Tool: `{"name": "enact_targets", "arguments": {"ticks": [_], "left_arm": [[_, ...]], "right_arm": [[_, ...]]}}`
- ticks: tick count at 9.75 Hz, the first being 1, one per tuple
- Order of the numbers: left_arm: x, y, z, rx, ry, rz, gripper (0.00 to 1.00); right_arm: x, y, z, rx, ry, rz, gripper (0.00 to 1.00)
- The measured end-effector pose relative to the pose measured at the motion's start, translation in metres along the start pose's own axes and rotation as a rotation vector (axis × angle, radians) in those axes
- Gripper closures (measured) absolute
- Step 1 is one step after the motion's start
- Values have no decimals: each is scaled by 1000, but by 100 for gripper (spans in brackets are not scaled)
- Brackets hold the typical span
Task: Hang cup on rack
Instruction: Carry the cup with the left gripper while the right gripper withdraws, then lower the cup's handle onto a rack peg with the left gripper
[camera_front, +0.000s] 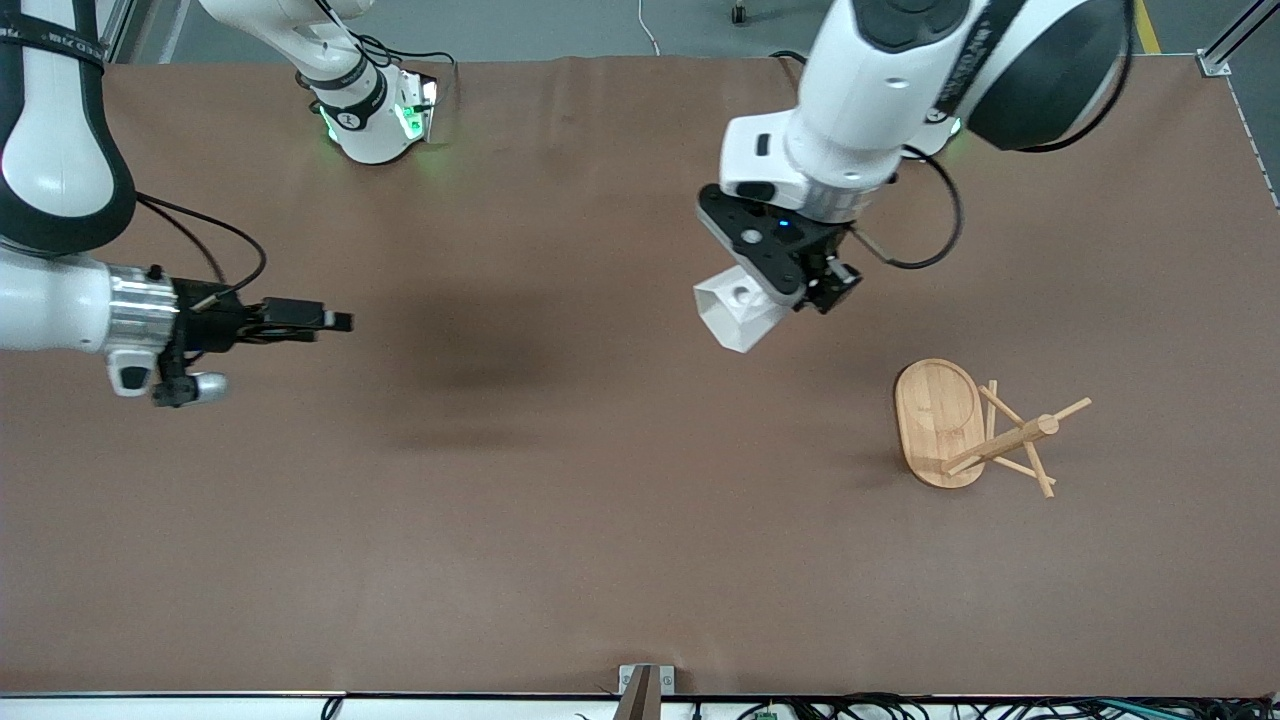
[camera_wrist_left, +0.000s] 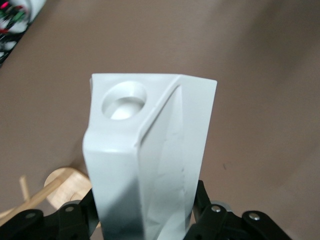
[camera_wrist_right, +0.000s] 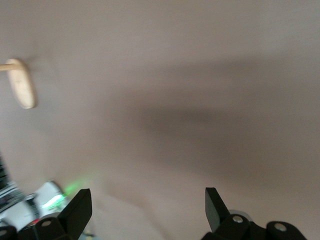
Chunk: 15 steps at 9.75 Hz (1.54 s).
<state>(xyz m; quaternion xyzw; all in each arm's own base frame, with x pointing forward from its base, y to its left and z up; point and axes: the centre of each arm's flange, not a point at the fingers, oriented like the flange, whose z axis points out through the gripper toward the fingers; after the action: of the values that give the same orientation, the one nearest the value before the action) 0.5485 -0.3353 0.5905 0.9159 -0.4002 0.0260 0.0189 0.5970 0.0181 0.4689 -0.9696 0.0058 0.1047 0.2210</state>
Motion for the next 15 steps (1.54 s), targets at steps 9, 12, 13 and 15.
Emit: {"name": "enact_targets", "arguments": {"ticks": [9, 12, 13, 15], "left_arm": [[-104, -99, 58, -74, -125, -328, 27], [-138, -119, 99, -123, -105, -380, 27], [-147, -123, 116, -128, -102, -383, 27], [-156, -123, 140, -128, -106, -377, 27]], "right_arm": [[-126, 0, -197, -440, 237, 166, 0], [-130, -11, -205, -441, 242, 164, 0], [-128, -10, -202, -446, 233, 147, 0], [-127, -10, -201, -450, 225, 122, 0]]}}
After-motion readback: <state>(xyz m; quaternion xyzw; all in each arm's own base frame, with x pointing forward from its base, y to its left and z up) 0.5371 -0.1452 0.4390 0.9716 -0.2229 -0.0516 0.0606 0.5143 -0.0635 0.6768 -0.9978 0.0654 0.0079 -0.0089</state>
